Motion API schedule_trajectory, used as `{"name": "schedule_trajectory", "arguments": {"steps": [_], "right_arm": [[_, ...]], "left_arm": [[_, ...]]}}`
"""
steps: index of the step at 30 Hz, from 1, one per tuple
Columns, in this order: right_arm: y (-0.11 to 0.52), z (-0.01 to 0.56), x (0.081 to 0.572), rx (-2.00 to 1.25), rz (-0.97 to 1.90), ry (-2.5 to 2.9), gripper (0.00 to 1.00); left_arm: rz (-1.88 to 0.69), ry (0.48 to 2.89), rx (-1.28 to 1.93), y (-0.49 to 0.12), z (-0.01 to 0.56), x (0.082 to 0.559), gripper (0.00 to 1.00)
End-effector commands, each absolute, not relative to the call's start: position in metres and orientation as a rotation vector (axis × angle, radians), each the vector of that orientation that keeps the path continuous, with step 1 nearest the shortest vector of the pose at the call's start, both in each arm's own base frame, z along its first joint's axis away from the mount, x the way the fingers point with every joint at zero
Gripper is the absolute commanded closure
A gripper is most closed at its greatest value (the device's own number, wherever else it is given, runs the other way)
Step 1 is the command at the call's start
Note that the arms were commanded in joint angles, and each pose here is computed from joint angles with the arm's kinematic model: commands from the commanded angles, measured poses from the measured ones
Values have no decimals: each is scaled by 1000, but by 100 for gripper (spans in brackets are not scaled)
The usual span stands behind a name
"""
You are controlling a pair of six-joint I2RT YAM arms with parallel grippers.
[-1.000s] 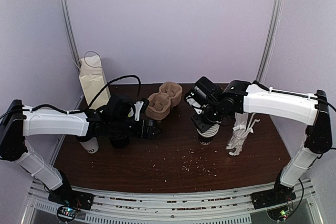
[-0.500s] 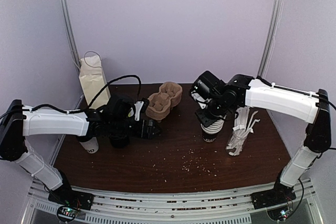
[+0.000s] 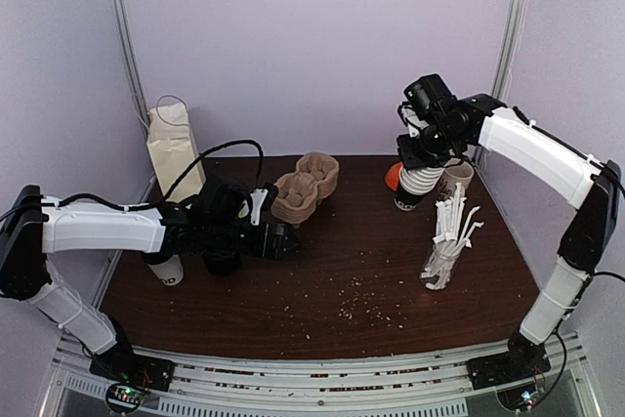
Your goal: Pack the takeout coffee
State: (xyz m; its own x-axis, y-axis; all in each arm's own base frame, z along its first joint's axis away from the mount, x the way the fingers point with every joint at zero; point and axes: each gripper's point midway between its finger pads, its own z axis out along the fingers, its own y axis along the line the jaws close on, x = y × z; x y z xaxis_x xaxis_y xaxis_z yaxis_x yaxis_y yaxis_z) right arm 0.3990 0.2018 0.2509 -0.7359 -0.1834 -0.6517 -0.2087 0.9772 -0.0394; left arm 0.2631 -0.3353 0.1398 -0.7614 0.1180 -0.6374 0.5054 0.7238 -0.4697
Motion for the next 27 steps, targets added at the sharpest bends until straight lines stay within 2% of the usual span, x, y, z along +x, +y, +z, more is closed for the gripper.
{"name": "schedule_trajectory", "arguments": {"steps": [1,7,15,23,27], "right_arm": [[186,244,423,-192,54,2455,100],[180,230,442,-197,55,2524,100],[157,202,465,-161,-96,2588,100],[150,186,474,-134,-72,2623,99],[147,190,476,-118,-59,2617,65]], "left_arm": [[-904,2281,505,-345,158,266,16],[-915,2293,519,-346,153,262,16],[-911,2286,540,-347,151,262,16],[-910,2292,572,-346,145,258,16],[-909,2288,579,-346,146,258,16]]}}
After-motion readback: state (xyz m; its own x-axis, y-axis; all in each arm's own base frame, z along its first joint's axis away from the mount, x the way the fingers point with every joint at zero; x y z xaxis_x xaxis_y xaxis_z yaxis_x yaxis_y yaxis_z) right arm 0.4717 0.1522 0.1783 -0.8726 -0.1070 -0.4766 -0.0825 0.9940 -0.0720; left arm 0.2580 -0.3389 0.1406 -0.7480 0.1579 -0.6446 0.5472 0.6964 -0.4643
